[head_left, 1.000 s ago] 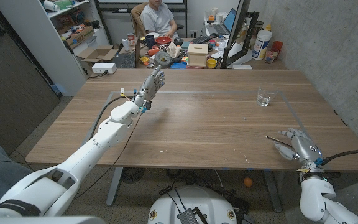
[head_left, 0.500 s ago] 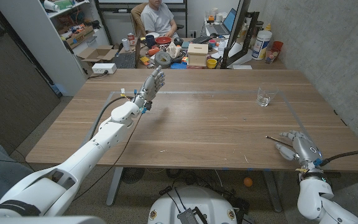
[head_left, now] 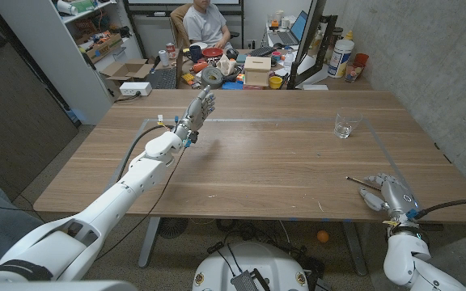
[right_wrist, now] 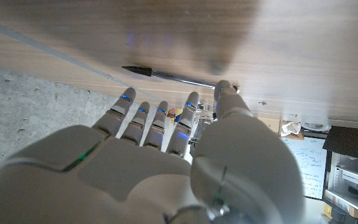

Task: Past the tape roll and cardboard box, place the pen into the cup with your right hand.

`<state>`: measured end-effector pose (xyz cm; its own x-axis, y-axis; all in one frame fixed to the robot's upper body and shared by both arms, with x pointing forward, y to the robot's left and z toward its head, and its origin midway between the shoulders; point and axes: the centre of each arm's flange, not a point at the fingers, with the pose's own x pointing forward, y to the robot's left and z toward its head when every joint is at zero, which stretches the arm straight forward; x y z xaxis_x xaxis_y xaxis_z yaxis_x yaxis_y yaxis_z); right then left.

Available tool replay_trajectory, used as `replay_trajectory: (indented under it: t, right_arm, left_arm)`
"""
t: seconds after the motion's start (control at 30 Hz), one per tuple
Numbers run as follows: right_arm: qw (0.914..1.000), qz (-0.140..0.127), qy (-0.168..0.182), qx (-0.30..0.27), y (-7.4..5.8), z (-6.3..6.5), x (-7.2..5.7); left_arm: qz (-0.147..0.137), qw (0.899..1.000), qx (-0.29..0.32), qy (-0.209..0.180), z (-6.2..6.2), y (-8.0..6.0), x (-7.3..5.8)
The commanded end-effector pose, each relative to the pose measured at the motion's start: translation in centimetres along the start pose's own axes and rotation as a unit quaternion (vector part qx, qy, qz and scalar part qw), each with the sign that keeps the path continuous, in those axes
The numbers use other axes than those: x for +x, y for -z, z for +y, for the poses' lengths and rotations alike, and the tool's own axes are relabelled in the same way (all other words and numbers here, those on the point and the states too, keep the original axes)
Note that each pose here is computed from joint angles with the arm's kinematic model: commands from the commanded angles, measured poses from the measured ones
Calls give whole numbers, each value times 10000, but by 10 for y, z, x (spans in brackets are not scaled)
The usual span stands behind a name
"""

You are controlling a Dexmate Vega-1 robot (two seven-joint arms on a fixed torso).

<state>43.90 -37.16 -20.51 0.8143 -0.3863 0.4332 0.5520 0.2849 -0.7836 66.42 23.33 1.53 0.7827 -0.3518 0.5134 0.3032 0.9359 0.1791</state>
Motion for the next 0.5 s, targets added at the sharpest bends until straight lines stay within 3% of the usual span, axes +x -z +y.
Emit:
replay_trajectory:
  t: [0.03, 0.5]
  right_arm:
    - [9999, 97, 128, 64, 7, 7, 2]
    - [9996, 244, 25, 167, 17, 15, 13]
  left_arm:
    - [34, 10000, 5, -17, 0, 1, -2]
    - [27, 10000, 15, -34, -1, 0, -3]
